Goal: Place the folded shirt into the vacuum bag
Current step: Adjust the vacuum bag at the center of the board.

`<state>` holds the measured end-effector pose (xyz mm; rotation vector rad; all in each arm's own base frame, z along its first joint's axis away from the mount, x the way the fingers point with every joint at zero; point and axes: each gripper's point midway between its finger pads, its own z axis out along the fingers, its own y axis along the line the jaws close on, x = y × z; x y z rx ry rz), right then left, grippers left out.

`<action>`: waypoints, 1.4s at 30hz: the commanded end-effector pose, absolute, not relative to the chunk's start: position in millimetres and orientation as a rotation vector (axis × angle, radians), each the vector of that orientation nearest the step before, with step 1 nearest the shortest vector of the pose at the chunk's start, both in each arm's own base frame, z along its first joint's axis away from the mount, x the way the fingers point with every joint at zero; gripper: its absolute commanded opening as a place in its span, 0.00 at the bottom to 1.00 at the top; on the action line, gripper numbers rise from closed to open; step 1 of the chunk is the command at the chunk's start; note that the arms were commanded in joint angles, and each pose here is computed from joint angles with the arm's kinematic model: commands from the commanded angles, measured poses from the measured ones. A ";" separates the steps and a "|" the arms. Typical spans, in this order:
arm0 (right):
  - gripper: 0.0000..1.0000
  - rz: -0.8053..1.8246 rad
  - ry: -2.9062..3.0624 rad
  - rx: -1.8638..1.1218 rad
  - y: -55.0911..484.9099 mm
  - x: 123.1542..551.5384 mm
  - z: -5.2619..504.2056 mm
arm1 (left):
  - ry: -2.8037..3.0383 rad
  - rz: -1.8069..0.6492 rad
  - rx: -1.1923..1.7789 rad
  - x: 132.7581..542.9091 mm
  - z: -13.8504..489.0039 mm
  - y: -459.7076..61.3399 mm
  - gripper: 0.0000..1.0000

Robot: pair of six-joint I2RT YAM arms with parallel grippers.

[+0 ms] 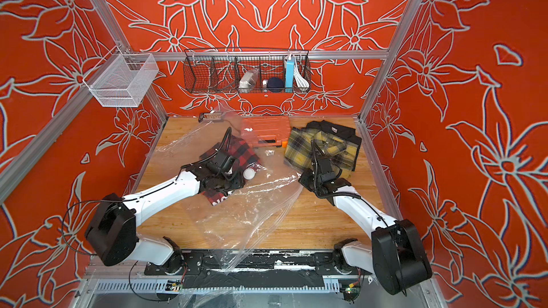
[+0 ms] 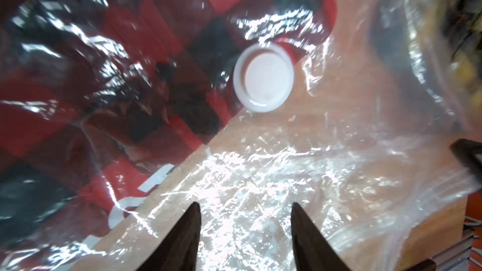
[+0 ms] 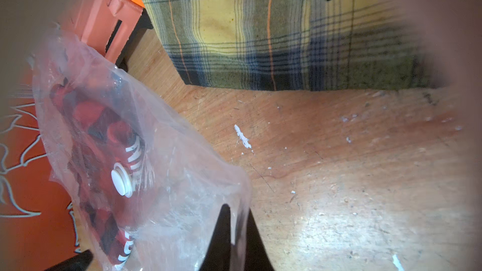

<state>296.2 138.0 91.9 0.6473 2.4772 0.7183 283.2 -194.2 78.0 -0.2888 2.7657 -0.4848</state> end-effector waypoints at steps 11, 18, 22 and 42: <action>0.00 0.757 2.498 0.704 143.2 281.8 80.0 | 2.860 -0.300 -0.491 306.2 13.6 -152.3 0.55; 0.00 0.802 2.505 0.682 163.0 280.6 80.6 | 2.851 -0.216 -0.578 342.0 6.8 -128.7 0.55; 0.00 0.828 2.546 0.631 188.1 274.9 76.7 | 2.827 -0.183 -0.646 350.5 14.3 -102.4 0.54; 0.74 0.351 2.739 0.170 137.2 254.4 133.9 | 2.711 -0.295 -0.401 330.9 122.2 -99.7 0.56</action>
